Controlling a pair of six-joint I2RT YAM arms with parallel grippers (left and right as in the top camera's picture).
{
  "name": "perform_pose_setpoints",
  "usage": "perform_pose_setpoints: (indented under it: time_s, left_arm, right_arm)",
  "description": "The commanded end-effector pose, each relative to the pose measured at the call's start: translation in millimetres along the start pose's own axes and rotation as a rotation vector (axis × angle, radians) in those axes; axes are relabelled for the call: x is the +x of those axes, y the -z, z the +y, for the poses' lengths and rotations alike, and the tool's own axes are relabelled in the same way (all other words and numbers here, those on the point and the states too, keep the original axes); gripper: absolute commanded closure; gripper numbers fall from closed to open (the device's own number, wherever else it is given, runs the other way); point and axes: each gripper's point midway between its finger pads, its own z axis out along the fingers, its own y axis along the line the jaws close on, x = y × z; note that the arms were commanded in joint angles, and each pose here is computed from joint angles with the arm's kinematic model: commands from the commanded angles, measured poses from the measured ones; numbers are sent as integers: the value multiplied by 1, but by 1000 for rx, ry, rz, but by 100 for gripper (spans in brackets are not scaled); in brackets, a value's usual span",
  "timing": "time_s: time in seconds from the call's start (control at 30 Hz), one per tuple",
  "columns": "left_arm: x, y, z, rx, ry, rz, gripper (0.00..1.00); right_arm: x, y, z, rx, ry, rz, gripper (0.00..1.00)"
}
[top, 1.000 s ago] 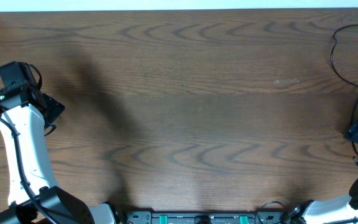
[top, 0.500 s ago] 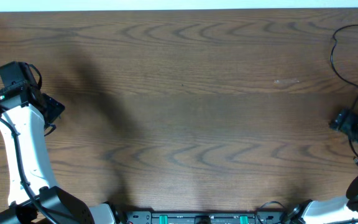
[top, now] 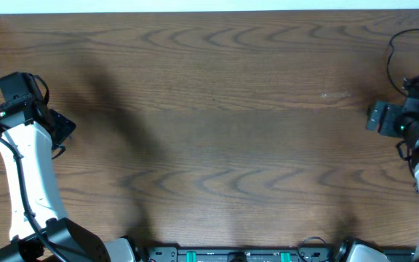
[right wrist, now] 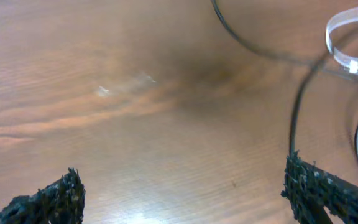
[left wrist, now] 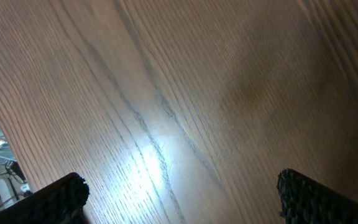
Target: Untangle cables
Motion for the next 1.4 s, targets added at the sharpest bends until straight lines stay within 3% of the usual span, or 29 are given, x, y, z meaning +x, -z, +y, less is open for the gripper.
perform_pose_setpoints:
  time_s: [0.0,1.37]
  left_arm:
    - [2,-4,4,-25,12,7,2]
    - [3,-4,4,-26,11,8,2]
  right_arm:
    - [-15,23,18,-15,54,-83,1]
    - [-3,31,25,-28,58,-43,1]
